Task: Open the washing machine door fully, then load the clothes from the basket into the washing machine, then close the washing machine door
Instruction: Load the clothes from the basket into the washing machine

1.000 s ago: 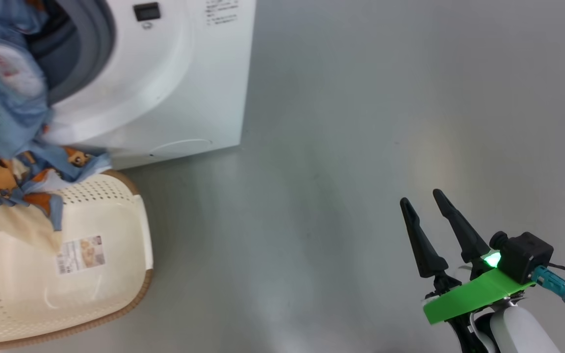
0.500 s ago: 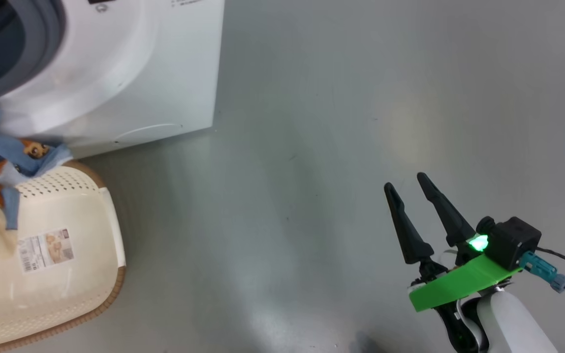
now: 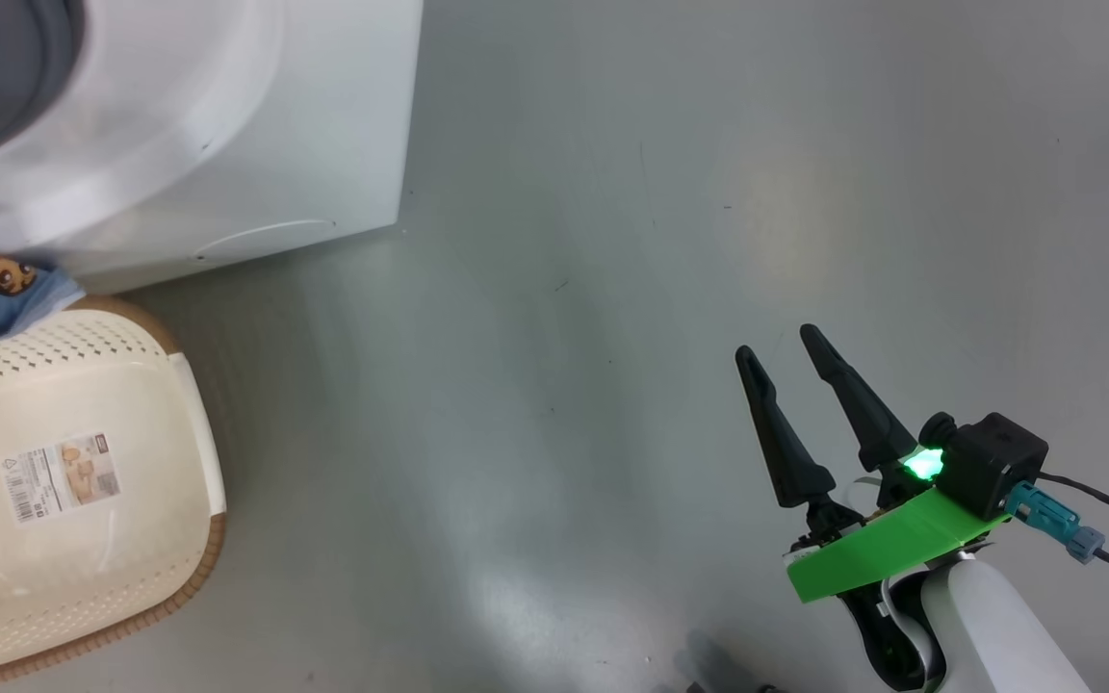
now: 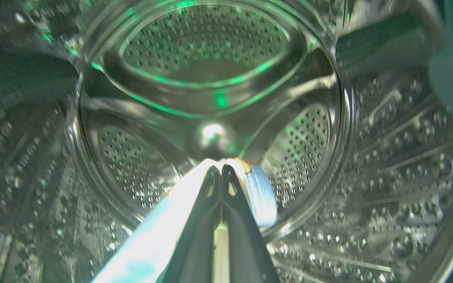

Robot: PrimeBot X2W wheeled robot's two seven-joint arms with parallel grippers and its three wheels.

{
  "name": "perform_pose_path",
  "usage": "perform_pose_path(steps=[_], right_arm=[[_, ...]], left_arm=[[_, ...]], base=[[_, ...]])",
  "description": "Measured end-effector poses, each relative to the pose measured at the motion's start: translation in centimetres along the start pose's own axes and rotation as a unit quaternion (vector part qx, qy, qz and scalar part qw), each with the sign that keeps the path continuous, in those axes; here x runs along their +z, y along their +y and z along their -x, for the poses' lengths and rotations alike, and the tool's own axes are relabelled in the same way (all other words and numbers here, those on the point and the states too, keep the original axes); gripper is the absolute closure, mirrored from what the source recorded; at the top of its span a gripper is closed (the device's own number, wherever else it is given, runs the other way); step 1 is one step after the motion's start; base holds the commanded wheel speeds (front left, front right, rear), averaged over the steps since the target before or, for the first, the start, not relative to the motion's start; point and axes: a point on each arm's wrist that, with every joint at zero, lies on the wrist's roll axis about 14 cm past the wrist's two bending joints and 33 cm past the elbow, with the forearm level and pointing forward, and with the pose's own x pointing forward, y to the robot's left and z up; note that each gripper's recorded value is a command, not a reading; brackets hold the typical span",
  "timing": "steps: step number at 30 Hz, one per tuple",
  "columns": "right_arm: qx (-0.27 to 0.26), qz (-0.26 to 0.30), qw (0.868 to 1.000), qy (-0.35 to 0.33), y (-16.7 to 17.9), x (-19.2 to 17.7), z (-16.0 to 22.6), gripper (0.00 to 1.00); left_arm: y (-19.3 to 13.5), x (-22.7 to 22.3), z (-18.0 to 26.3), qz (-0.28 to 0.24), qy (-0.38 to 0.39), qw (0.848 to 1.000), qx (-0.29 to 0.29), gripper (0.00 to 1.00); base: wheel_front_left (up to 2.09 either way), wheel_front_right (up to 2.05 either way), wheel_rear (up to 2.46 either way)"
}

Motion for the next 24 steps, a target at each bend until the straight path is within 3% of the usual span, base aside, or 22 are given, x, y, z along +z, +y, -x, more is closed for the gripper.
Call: perform_pose_path(steps=[1, 2, 3, 5, 20, 24], right_arm=[[0.000, 0.000, 1.000, 0.000, 0.0, 0.0, 0.0, 0.00], [0.001, 0.000, 1.000, 0.001, 0.0, -0.1, 0.0, 0.00], [0.001, -0.001, 1.000, 0.000, 0.1, 0.0, 0.0, 0.00], [0.003, -0.001, 1.000, -0.001, 0.2, 0.0, -0.1, 0.00], [0.017, -0.006, 1.000, -0.004, 1.1, 0.1, -0.5, 0.00], [0.024, -0.008, 1.000, -0.006, 1.5, 0.2, -0.7, 0.00]], left_arm=[[-0.1, -0.6, 0.2, 0.001, 0.010, 1.000, -0.001, 1.00], [-0.3, -1.3, 0.3, 0.000, 0.020, 1.000, -0.004, 0.86], [-0.5, -1.8, 0.5, -0.002, 0.030, 1.000, -0.008, 0.65], [-0.8, -2.6, 0.8, -0.011, 0.046, 0.999, -0.017, 0.00], [0.3, -4.3, 2.7, -0.013, 0.087, 0.996, -0.005, 0.00], [0.8, -5.9, 4.5, 0.011, 0.114, 0.993, 0.015, 0.00]], base=[[0.00, 0.00, 0.00], [0.00, 0.00, 0.00], [0.00, 0.00, 0.00], [0.00, 0.00, 0.00], [0.00, 0.00, 0.00], [0.00, 0.00, 0.00]])
